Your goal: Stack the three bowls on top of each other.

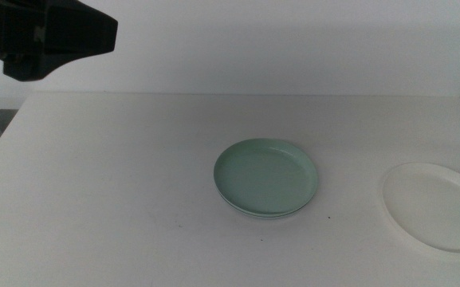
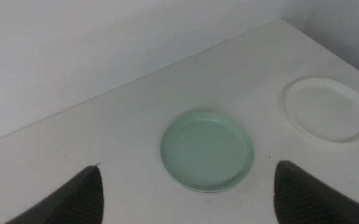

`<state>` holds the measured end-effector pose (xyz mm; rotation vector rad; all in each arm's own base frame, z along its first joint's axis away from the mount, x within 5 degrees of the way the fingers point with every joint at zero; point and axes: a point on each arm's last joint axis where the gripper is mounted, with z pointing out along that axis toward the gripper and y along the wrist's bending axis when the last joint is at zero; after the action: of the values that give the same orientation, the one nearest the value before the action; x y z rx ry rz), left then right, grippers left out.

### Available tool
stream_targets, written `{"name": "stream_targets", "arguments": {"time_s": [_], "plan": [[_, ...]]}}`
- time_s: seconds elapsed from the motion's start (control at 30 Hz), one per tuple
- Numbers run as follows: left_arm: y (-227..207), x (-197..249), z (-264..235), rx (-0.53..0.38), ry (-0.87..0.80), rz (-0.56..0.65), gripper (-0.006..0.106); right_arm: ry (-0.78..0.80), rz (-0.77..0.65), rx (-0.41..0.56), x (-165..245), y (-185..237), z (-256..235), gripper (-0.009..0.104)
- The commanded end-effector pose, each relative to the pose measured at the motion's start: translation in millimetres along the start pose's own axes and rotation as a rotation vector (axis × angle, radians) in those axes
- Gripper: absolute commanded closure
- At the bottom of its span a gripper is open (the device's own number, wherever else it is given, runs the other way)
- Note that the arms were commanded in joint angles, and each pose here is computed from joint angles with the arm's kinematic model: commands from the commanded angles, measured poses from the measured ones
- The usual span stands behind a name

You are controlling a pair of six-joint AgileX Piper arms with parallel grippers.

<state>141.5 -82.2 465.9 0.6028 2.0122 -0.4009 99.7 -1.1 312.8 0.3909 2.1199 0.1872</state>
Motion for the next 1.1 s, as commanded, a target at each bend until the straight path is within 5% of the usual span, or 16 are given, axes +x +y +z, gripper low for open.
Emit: {"name": "stream_targets", "arguments": {"time_s": [0.0,0.4,0.83,1.07], "plan": [[0.1,-0.4,-0.3,-0.002,-0.014,0.004,0.007,0.082,0.006,0.039,-20.2,7.0,2.3,0.002],[0.0,-0.4,-0.3,-0.002,-0.014,0.001,0.007,0.170,0.107,-0.020,-47.4,27.7,34.8,0.002],[0.0,-0.2,-0.3,-0.002,-0.012,0.004,0.007,0.611,-0.100,0.333,-71.7,8.4,128.8,0.002],[0.0,-0.2,-0.3,-0.002,-0.012,0.001,0.007,0.693,-0.154,0.456,-70.0,-20.1,200.6,0.002]]}}
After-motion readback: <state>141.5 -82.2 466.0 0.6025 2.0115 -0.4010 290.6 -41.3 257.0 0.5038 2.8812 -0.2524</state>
